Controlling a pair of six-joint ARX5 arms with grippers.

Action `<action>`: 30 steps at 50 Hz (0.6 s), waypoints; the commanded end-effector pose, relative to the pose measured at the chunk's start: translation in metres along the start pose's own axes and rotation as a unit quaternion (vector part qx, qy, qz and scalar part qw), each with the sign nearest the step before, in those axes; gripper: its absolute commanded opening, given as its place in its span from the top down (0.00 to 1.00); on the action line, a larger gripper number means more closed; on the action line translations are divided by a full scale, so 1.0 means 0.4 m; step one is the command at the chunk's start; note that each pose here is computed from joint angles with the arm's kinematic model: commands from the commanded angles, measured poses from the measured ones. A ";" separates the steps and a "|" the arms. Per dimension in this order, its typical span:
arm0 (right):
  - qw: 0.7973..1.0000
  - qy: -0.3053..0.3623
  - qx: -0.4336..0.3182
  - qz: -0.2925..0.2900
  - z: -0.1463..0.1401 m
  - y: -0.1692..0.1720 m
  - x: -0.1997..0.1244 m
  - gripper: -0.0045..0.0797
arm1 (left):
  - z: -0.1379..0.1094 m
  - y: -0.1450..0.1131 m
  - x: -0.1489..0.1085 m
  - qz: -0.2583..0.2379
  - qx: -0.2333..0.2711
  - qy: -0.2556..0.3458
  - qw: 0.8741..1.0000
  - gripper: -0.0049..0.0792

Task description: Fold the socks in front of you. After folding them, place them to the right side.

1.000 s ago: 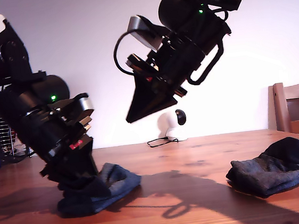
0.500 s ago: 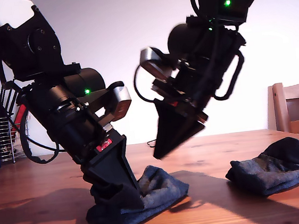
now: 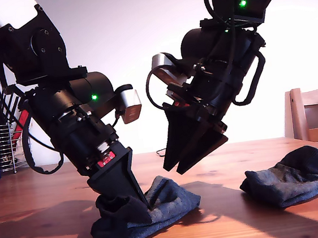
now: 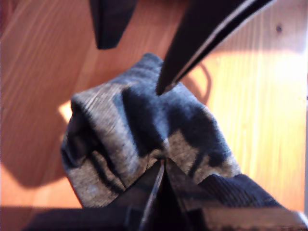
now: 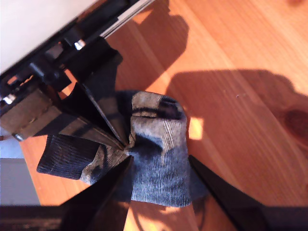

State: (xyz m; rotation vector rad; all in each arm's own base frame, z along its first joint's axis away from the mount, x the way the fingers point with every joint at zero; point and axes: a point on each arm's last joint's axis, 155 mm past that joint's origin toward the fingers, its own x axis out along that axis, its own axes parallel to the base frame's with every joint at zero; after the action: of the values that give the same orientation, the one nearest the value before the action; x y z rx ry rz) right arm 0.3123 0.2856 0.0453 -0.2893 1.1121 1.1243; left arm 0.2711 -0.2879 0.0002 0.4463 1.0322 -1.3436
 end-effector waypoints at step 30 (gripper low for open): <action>0.998 0.035 0.015 0.049 -0.058 0.009 0.112 0.57 | -0.040 0.000 0.026 0.009 0.008 0.035 0.999 0.96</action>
State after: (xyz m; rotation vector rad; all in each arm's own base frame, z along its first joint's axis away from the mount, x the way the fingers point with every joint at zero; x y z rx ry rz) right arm 0.3046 0.2925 0.0149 -0.2498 1.1796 1.1676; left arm 0.2714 -0.2889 -0.0007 0.4909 1.0269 -1.3355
